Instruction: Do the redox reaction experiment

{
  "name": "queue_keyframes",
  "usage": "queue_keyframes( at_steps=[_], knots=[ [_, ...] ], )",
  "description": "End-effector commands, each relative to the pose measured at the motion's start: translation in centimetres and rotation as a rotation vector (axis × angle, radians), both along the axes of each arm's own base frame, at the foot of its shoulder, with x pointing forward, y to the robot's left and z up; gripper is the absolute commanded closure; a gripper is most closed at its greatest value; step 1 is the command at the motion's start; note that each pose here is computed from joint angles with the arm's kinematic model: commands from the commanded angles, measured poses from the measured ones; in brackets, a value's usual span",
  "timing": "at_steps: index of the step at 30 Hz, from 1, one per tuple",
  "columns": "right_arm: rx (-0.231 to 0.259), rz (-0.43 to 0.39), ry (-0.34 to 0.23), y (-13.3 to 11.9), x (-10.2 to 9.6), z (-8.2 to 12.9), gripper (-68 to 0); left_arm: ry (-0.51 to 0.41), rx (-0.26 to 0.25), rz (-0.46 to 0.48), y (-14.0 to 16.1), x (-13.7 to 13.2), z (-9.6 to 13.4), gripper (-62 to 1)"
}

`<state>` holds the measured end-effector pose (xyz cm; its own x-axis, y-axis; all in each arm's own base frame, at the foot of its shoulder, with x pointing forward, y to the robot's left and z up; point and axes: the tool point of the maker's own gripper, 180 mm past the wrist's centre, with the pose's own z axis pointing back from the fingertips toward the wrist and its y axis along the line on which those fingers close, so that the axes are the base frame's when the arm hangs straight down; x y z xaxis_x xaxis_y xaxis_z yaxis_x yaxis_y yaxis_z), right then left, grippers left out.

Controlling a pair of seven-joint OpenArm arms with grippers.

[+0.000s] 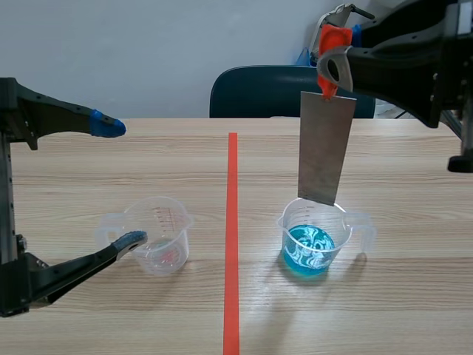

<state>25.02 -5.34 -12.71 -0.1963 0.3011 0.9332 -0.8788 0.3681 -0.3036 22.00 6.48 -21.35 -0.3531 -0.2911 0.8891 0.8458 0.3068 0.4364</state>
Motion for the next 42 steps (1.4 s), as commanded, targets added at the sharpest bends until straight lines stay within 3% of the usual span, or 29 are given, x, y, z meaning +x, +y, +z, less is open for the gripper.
queue_keyframes(
  at_steps=[1,15,31,42],
  knots=[
    [0.013,0.010,-0.024,0.0,0.0,0.9,-1.0,-0.021,-0.020,-0.004,-0.1,0.2,0.8,-62.3],
    [0.013,0.010,-0.024,0.0,0.0,0.9,-1.0,-0.021,-0.032,0.009,0.8,0.5,0.5,-62.3],
    [0.013,0.010,-0.024,0.0,0.0,0.9,-1.0,-0.082,-0.153,-0.018,5.9,0.5,1.8,-62.3],
    [0.013,0.010,-0.024,0.0,0.0,0.9,-1.0,-0.076,-0.145,0.013,9.2,0.8,1.1,-62.3]
  ],
)
